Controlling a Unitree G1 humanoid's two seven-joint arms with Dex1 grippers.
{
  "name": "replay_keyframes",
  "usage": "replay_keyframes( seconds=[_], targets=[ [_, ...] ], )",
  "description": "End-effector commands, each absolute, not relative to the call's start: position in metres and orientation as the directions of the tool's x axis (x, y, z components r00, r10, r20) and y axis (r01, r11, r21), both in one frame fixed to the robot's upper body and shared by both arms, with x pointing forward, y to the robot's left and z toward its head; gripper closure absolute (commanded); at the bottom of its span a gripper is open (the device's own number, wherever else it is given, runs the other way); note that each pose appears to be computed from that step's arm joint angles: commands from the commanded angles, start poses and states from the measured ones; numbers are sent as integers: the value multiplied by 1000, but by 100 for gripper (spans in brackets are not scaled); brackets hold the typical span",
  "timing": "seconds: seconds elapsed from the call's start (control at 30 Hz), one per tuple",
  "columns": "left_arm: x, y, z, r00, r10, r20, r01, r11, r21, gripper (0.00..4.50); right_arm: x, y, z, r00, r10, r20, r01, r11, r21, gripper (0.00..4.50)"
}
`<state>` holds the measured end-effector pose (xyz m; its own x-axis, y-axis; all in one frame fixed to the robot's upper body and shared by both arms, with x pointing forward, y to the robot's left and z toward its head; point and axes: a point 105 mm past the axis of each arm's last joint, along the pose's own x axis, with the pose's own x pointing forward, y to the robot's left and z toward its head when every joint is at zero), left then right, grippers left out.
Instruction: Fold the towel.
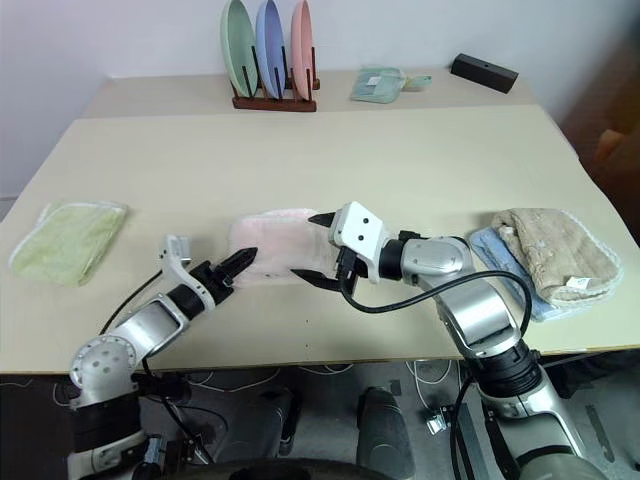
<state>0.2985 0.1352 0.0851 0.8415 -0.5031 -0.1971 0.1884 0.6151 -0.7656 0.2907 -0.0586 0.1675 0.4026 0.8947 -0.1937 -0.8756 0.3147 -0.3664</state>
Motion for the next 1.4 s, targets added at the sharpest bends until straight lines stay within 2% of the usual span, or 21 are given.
replay_keyframes(
  seconds=[0.03, 0.07, 0.1, 0.17, 0.27, 0.4, 0.5, 0.57, 0.67, 0.83, 0.9, 0.97, 1.07, 1.27, 1.3, 1.4],
  targets=[
    [294, 125, 89, 822, -539, -181, 214, 589, -779, 379, 285, -57, 183, 406, 903, -142, -854, 320, -411, 0],
    [294, 125, 91, 824, -540, -171, 223, 587, -778, 437, 285, -57, 184, 406, 903, -139, -854, 321, -410, 0],
    [294, 126, 97, 830, -538, -151, 240, 588, -772, 447, 284, -56, 184, 406, 904, -135, -853, 322, -409, 0],
    [299, 134, 115, 861, -503, -78, 274, 587, -762, 447, 285, -54, 186, 406, 904, -131, -853, 324, -410, 0],
    [315, 169, 153, 933, -356, 61, 286, 627, -725, 447, 286, -53, 187, 407, 904, -130, -850, 323, -417, 0],
    [328, 255, 208, 974, 8, 226, 153, 713, -684, 447, 288, -54, 189, 407, 904, -133, -846, 319, -427, 0],
    [306, 345, 231, 879, 389, 276, -82, 693, -716, 447, 288, -54, 188, 403, 905, -138, -848, 313, -428, 0],
    [291, 373, 228, 828, 492, 269, -150, 656, -739, 447, 288, -54, 187, 400, 906, -140, -850, 309, -426, 0],
    [274, 399, 190, 788, 602, 128, -289, 546, -787, 447, 287, -52, 185, 387, 911, -140, -855, 298, -423, 0],
    [251, 393, 123, 778, 624, -73, -426, 439, -791, 447, 289, -52, 184, 385, 912, -142, -856, 296, -424, 0],
    [243, 386, 104, 773, 621, -130, -459, 407, -790, 447, 289, -54, 183, 385, 911, -146, -857, 293, -425, 0],
    [238, 381, 99, 776, 616, -135, -453, 395, -799, 447, 289, -55, 182, 383, 912, -150, -858, 291, -424, 0],
    [234, 380, 103, 771, 627, -108, -414, 366, -834, 343, 289, -56, 180, 382, 911, -155, -859, 288, -423, 0],
    [225, 389, 129, 754, 657, 3, -357, 414, -837, 35, 289, -61, 177, 379, 909, -171, -863, 281, -419, 0],
    [221, 392, 134, 744, 668, 21, -361, 428, -828, 3, 289, -62, 177, 379, 909, -174, -864, 281, -417, 0],
    [196, 410, 153, 681, 727, 89, -420, 486, -766, 3, 293, -67, 177, 386, 905, -176, -867, 290, -406, 0]
  ],
)
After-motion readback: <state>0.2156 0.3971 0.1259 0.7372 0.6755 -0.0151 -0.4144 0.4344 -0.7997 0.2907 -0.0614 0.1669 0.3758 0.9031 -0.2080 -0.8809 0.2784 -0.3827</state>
